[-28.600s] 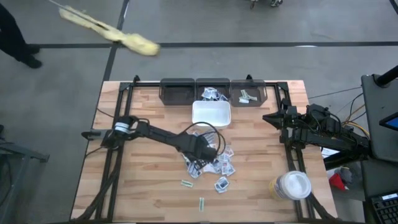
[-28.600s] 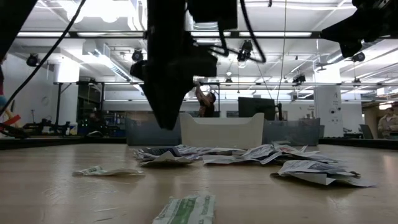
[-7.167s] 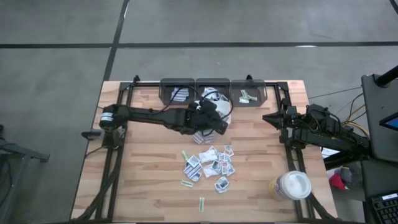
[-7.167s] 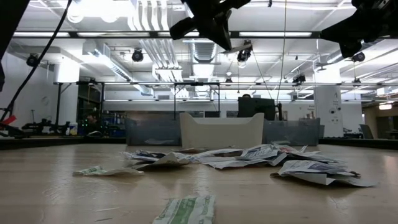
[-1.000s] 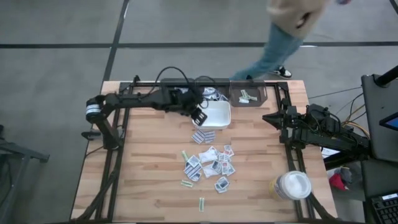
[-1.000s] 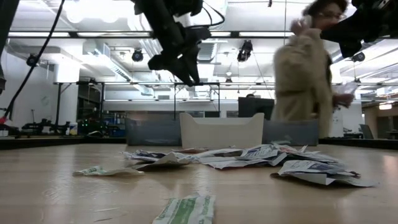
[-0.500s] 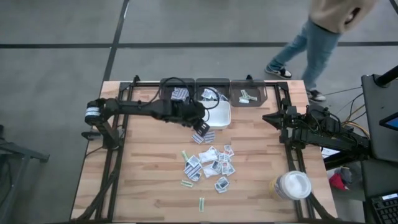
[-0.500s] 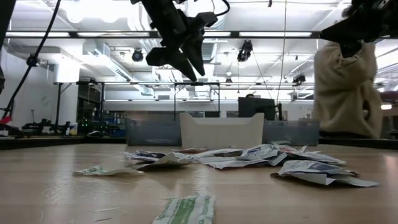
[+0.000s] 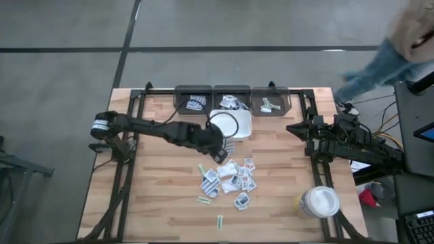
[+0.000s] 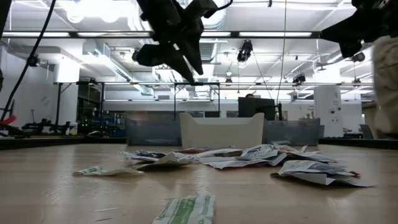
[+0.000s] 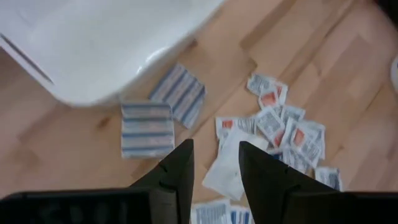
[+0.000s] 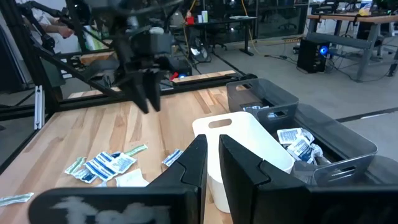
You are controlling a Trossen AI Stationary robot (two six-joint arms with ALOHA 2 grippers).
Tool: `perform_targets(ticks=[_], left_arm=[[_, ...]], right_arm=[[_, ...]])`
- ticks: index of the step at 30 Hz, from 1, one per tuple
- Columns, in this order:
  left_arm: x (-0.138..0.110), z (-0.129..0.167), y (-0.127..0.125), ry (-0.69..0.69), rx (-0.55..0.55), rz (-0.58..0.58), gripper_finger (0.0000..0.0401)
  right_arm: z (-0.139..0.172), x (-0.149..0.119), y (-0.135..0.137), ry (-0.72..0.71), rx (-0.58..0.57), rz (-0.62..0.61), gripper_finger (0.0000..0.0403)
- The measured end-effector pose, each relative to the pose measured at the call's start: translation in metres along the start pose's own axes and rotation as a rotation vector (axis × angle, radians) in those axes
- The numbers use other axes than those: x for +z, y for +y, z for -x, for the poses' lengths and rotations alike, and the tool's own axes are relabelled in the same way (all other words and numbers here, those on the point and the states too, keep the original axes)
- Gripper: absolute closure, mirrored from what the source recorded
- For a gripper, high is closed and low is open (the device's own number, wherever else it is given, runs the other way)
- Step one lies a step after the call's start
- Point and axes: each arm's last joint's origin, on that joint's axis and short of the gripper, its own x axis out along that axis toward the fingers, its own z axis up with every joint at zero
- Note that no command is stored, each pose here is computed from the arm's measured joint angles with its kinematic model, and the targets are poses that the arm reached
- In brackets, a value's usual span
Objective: Pick & Place First Aid Supplies
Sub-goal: Put the blue bandage pack into the left gray bin
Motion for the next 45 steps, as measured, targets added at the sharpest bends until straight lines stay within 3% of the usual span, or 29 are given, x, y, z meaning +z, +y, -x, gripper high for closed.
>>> perform_targets(ticks=[19, 36, 45], left_arm=[[-0.048, -0.042, 0.024, 0.001, 0.071, 0.067, 0.0282], [-0.045, -0.044, 0.023, -0.076, 0.061, 0.02, 0.0282], [-0.036, -0.046, 0.013, -0.089, 0.045, -0.067, 0.0282]], right_arm=[[0.0, 0.0, 0.0, 0.0, 0.0, 0.0, 0.0364], [0.0, 0.0, 0.0, 0.0, 0.0, 0.0, 0.0364], [0.0, 0.0, 0.0, 0.0, 0.001, 0.0, 0.0365]])
